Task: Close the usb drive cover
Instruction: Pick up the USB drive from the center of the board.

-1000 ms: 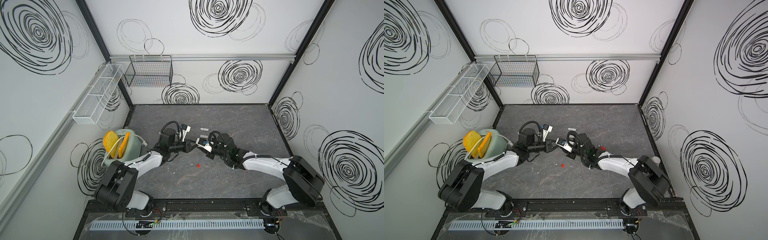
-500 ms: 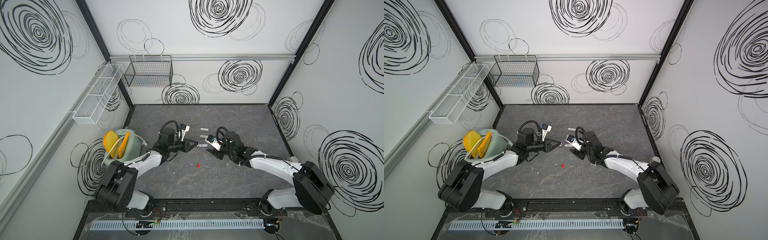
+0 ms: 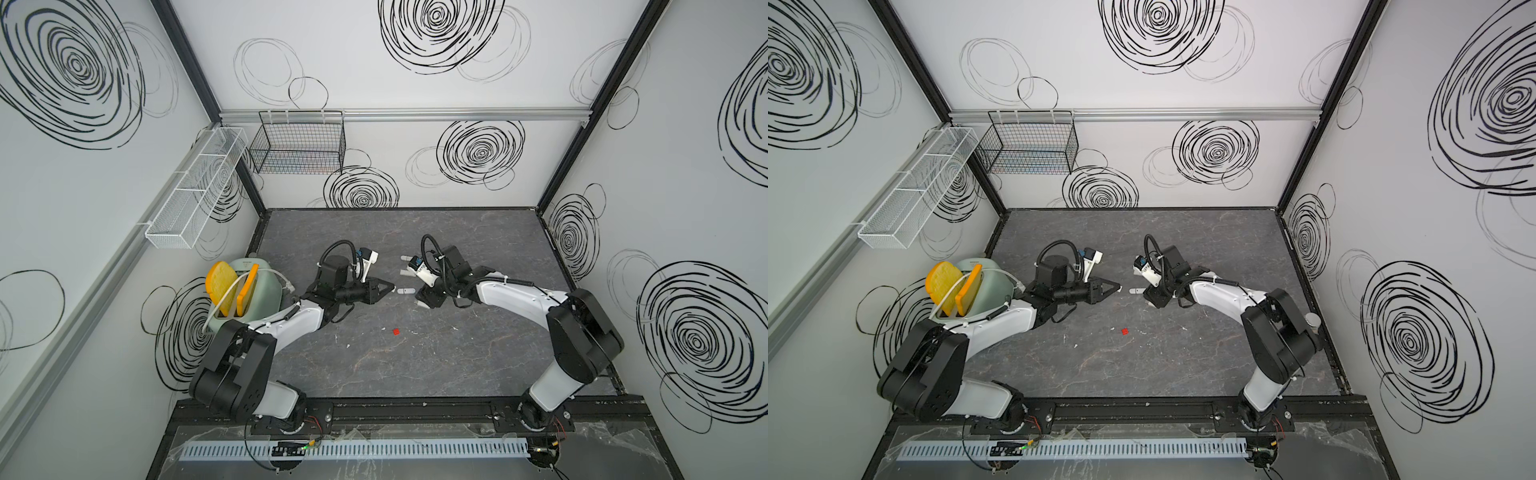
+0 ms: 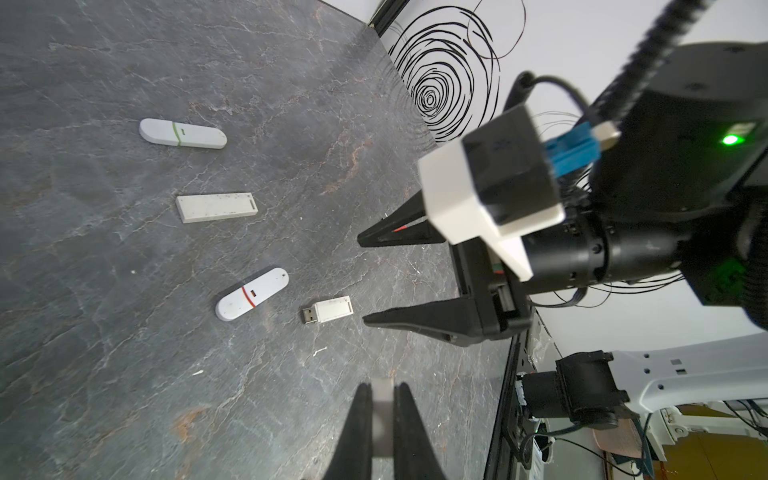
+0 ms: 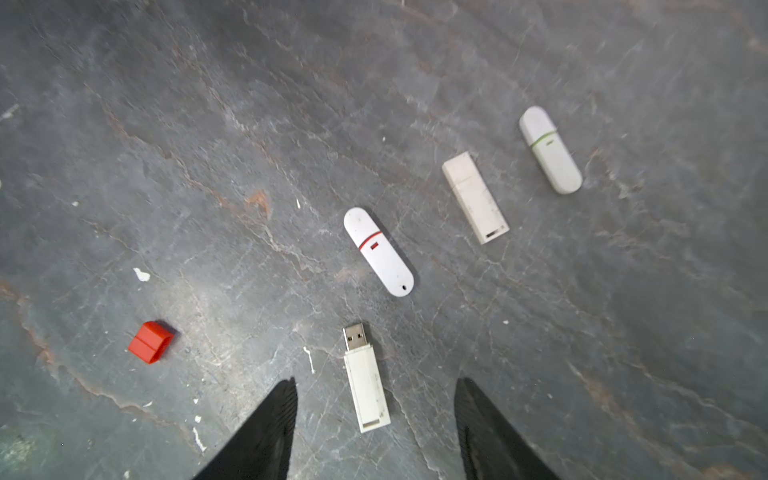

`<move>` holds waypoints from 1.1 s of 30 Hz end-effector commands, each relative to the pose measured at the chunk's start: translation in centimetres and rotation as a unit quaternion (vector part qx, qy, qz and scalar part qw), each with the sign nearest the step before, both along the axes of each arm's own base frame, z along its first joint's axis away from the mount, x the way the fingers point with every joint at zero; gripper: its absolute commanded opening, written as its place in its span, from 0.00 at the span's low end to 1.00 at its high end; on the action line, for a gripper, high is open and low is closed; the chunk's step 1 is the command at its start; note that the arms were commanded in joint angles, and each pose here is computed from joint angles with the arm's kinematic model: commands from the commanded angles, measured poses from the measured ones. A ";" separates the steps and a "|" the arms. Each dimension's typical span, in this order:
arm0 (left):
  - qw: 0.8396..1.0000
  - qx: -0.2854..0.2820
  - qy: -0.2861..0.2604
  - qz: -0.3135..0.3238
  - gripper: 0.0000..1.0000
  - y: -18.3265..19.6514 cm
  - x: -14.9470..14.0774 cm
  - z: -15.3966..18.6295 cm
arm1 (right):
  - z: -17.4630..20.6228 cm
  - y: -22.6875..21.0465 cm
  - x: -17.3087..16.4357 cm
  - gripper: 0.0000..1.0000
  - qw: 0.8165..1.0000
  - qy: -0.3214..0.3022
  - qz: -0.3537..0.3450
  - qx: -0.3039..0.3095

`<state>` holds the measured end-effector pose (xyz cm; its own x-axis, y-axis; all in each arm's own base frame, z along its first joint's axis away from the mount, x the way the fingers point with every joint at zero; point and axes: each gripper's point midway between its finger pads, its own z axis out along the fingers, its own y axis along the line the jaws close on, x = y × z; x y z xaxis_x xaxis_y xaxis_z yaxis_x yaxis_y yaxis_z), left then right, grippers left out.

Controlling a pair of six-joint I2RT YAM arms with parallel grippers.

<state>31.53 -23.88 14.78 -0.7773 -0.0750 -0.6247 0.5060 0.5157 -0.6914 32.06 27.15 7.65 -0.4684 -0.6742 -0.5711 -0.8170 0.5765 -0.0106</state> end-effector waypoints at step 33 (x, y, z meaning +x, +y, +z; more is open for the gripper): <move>1.000 0.008 -0.026 -0.001 0.00 0.0 1.0 0.4 | -7.8 -1.7 -2.9 0.22 0.978 0.141 0.019 -0.149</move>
